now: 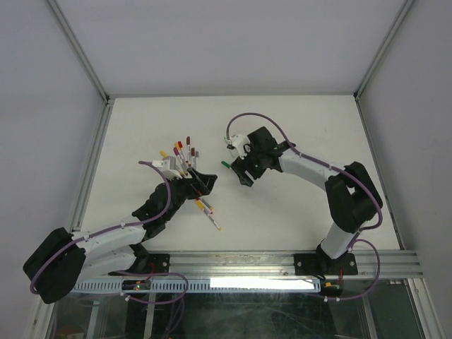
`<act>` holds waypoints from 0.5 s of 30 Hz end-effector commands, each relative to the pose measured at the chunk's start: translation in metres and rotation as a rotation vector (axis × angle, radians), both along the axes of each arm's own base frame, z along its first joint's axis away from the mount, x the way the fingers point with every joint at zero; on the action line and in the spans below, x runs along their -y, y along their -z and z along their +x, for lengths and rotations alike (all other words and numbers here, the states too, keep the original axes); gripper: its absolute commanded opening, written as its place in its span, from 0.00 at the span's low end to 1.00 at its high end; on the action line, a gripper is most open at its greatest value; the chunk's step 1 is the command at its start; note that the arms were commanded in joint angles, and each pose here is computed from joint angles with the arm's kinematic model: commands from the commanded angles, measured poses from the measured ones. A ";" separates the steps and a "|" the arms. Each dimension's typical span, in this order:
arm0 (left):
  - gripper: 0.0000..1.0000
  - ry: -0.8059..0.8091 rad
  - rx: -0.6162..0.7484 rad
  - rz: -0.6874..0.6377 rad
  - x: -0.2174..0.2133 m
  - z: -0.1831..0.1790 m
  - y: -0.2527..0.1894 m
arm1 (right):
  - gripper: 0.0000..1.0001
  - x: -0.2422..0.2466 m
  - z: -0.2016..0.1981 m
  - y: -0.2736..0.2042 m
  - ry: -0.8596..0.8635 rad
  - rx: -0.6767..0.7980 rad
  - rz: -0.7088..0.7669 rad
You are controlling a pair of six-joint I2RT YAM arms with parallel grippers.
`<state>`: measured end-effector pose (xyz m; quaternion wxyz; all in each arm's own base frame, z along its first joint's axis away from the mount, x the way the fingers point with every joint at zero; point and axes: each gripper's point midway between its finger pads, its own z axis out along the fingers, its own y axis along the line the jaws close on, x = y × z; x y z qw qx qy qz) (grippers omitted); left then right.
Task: Open the pen caps
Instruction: Pick up the pen from the center of the board.
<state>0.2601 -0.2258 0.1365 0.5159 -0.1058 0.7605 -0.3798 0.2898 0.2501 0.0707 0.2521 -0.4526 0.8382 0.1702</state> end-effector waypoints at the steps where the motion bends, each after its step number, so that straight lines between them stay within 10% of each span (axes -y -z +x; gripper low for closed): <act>1: 0.99 -0.071 0.027 -0.035 -0.014 0.000 -0.009 | 0.70 -0.020 0.037 -0.014 0.058 0.069 0.014; 15: 0.99 -0.113 0.030 -0.029 -0.027 -0.003 -0.004 | 0.38 -0.033 0.039 0.031 0.036 -0.041 -0.080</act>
